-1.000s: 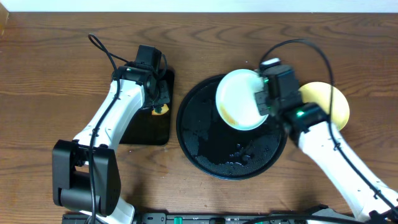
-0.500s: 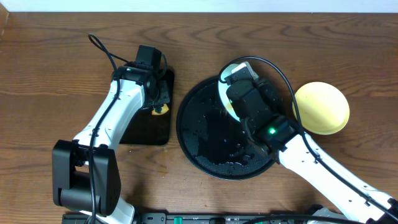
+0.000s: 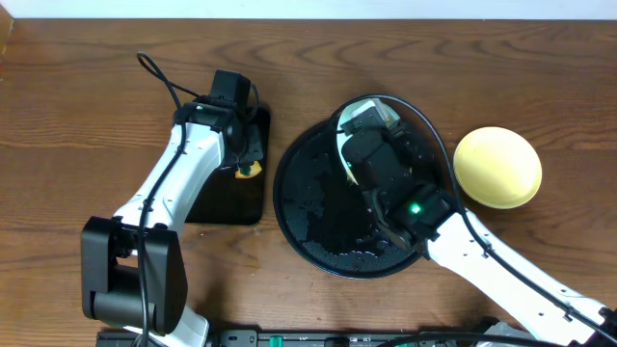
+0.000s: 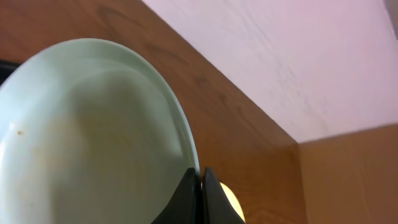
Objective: Clean dirty plates on tray and stack at the side
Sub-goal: 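Lift the light-blue plate with the right gripper onto the stack, then lower the sponge into the black tray and release with the left gripper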
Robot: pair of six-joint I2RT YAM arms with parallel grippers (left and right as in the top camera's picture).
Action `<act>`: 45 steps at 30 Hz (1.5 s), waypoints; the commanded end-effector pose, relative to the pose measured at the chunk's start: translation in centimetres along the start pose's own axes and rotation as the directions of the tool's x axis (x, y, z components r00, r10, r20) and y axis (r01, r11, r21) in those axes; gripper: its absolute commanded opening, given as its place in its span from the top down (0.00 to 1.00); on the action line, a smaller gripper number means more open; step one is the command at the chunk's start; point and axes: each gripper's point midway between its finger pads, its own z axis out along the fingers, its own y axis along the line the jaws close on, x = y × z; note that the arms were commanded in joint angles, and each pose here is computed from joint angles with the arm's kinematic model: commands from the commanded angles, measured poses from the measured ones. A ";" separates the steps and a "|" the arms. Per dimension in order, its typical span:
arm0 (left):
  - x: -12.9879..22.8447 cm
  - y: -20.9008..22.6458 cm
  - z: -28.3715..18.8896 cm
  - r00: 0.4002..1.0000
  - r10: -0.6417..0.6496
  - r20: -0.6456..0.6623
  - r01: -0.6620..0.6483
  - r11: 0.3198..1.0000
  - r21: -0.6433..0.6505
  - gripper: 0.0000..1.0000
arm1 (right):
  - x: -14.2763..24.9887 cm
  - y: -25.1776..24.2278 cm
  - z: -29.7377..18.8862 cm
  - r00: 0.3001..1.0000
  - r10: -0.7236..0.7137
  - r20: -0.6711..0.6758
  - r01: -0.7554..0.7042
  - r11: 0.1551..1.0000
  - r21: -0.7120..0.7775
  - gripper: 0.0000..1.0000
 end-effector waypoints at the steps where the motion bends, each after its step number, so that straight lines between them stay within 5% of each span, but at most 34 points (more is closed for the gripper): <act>1: -0.1 0.3 -0.1 1.000 0.007 0.006 -0.007 1.000 -0.011 0.92 | -0.1 -2.8 0.1 0.987 0.159 -0.003 -0.158 0.983 0.089 0.99; 17: -0.5 0.1 -0.1 0.999 0.040 0.021 -0.039 0.999 -0.006 0.92 | 6.3 -9.0 5.0 0.845 0.518 -0.131 -0.485 0.847 0.217 0.99; 31: -1.9 3.1 -0.1 0.999 0.008 0.041 -0.007 1.000 -0.023 0.92 | 20.2 -16.4 7.1 0.564 0.747 -0.352 -0.608 0.664 0.435 0.99; 41: -2.0 3.3 -0.1 0.999 0.003 0.041 -0.002 1.000 -0.024 0.92 | 21.8 -14.3 8.0 0.474 0.760 -0.446 -0.699 0.632 0.335 0.98; 45: -2.0 3.3 -0.1 0.999 0.030 0.041 -0.029 0.999 -0.024 0.92 | 19.9 -11.2 8.2 0.441 0.739 -0.509 -0.791 0.588 0.169 0.83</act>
